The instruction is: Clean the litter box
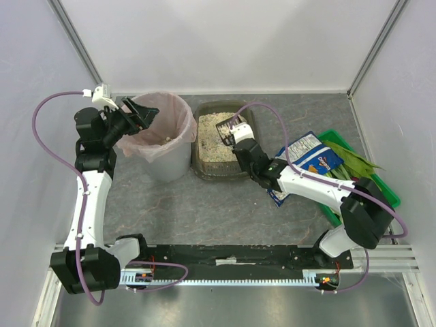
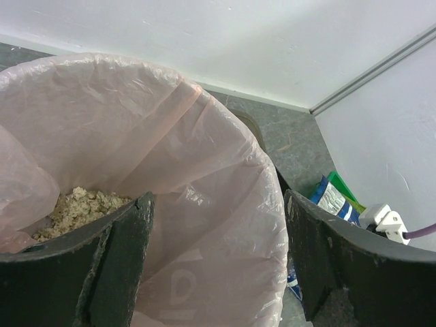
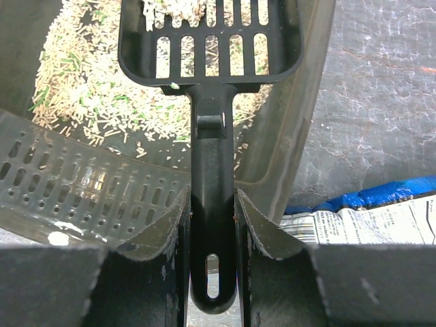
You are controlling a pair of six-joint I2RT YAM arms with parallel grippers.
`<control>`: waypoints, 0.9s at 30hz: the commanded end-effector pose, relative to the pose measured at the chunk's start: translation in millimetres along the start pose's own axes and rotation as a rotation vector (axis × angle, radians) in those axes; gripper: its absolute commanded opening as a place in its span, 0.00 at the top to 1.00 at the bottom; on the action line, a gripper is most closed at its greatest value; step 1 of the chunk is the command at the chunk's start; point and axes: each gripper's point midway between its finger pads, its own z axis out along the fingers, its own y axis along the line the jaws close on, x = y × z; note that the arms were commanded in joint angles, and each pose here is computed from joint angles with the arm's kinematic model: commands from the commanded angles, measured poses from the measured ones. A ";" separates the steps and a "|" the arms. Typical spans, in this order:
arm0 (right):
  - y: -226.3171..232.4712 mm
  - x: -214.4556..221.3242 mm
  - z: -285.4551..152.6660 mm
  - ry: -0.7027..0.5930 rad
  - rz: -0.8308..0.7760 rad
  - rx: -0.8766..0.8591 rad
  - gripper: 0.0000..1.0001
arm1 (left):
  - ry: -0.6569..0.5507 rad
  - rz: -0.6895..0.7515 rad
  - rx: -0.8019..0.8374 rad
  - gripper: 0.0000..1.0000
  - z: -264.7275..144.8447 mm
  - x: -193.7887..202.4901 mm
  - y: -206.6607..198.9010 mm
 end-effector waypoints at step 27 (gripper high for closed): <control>-10.8 -19.3 -34.1 0.000 -0.008 0.069 1.00 | -0.044 0.059 0.008 0.18 -2.4 -11.1 -2.5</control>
